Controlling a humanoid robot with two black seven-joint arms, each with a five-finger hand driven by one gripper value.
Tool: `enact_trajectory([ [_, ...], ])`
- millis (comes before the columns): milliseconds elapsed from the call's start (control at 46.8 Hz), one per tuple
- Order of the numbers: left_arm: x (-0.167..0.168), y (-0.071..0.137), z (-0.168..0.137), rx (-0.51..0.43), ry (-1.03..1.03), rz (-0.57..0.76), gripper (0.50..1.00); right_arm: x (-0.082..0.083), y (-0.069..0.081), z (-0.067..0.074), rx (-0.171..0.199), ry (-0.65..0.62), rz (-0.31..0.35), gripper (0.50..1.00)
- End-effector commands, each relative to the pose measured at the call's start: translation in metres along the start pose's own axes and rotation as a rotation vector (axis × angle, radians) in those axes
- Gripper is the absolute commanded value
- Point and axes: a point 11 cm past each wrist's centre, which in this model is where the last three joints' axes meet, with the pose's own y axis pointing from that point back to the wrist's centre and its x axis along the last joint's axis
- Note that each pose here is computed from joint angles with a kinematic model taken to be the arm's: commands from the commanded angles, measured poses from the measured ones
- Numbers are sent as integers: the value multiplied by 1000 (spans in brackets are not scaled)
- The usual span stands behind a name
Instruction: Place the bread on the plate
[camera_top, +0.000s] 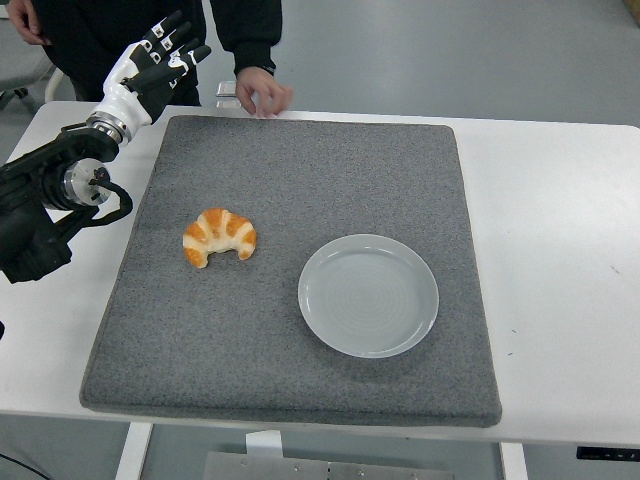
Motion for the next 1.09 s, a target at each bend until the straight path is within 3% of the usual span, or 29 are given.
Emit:
enact_trajectory([
  [0,-1,0,-1,2,-1,-3,992,0,0,0,0,0,0,930],
  [1068,-3,1,-3,4,2,-38,992,0,0,0,0,0,0,930],
])
